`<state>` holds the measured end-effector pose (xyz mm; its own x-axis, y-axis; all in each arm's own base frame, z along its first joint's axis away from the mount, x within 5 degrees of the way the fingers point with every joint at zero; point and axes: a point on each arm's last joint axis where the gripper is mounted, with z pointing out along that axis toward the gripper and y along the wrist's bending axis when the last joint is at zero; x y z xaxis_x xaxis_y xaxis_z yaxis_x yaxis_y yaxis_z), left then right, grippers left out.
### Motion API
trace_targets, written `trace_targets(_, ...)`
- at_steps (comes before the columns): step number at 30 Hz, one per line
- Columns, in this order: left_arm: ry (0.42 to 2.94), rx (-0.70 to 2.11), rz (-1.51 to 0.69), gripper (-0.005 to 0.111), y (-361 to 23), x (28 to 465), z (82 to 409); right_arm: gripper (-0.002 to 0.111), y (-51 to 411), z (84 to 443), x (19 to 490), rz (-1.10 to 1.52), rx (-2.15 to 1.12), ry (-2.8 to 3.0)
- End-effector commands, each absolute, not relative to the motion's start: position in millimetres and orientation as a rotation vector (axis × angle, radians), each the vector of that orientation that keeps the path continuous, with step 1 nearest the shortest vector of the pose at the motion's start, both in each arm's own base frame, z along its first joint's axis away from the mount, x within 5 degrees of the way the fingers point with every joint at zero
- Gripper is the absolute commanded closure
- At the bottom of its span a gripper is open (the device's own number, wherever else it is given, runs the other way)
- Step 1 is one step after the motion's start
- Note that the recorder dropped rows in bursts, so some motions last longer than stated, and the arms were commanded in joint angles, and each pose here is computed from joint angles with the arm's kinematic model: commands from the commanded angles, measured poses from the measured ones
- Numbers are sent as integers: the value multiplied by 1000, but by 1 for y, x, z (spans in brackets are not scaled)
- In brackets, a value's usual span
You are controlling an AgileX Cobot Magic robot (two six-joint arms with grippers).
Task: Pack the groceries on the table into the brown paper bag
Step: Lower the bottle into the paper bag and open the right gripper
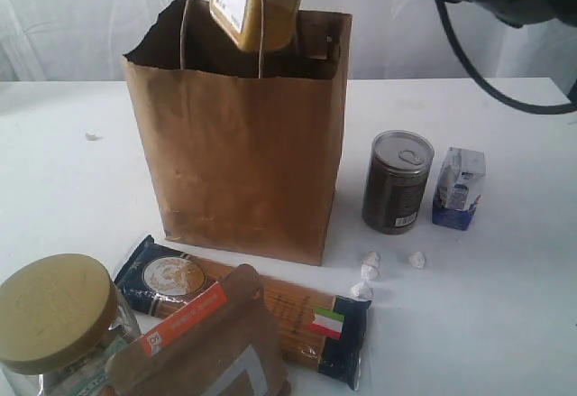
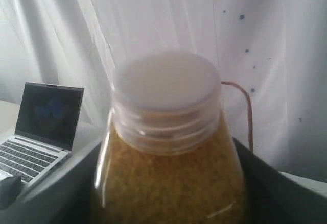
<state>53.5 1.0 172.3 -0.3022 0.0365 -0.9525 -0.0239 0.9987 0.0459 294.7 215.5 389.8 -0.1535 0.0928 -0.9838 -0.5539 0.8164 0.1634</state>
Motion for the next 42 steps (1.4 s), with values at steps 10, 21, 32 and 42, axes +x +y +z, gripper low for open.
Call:
trace_targets(10, 1871, 2, 53, 107, 1, 54, 172, 108, 227, 369, 314, 494, -420, 1626)
trace_targets(21, 1871, 2, 53, 107, 1, 54, 172, 75, 229, 364, 315, 465, -478, 1644)
trace_targets(32, 1871, 2, 53, 107, 1, 54, 172, 68, 230, 357, 313, 452, -552, 1693)
trace_targets(42, 1871, 2, 53, 107, 1, 54, 172, 68, 233, 347, 307, 419, -713, 1756)
